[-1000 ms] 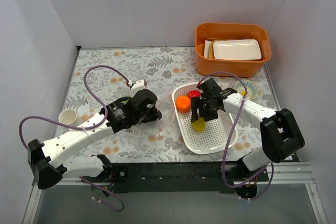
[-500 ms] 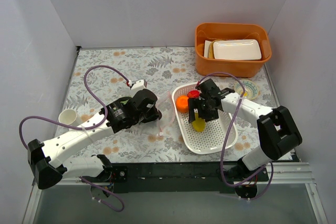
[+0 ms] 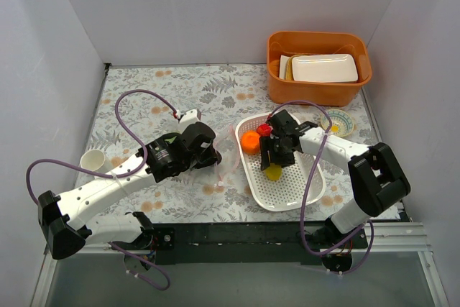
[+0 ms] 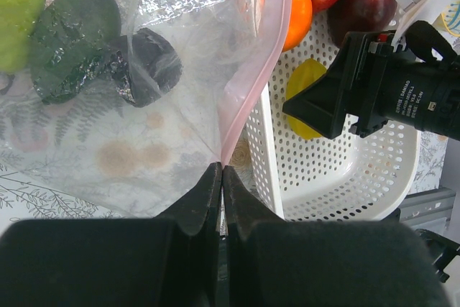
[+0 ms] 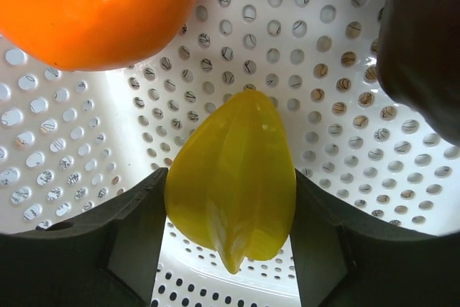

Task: Place the food in the zip-top bag and seal the zipper
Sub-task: Pick up the fake fruit from the bin.

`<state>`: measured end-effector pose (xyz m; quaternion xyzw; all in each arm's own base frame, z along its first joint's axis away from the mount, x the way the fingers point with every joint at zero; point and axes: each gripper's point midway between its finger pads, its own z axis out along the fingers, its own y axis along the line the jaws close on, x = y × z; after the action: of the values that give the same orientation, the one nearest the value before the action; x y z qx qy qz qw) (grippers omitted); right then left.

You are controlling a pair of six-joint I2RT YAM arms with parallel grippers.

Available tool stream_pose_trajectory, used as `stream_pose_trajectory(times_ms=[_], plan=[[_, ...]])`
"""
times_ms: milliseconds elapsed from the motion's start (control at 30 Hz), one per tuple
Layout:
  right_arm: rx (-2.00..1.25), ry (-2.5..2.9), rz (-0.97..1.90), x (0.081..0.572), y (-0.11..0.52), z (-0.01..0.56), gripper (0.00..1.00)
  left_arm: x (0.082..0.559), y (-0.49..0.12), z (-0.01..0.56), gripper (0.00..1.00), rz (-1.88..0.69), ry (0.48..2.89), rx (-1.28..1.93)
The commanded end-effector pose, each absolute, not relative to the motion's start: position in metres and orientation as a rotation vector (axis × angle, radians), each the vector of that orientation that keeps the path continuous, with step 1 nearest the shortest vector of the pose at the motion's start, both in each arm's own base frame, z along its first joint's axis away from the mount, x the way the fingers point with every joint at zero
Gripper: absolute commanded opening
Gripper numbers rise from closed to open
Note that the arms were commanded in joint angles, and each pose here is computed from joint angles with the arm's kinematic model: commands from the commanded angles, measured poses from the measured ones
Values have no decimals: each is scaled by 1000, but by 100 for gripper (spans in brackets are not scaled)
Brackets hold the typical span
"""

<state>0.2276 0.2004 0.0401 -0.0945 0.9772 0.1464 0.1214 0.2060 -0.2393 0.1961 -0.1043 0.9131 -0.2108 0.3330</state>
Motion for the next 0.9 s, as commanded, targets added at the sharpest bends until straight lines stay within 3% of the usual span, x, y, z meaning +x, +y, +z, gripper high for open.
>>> stream_pose_trajectory(times_ms=[0,200,533,867], plan=[[-271,2829,415,234,202,48,58,205,-236,199,0,-562,2376,-274],[-262,2811,407,236,201,57,44,205,-236,199,0,-563,2375,-273],[-227,2721,457,243,205,99,41,205,-235,199,0,-564,2375,-275],[-189,2498,866,239,248,165,43,207,-242,201,0,-581,2373,-263]])
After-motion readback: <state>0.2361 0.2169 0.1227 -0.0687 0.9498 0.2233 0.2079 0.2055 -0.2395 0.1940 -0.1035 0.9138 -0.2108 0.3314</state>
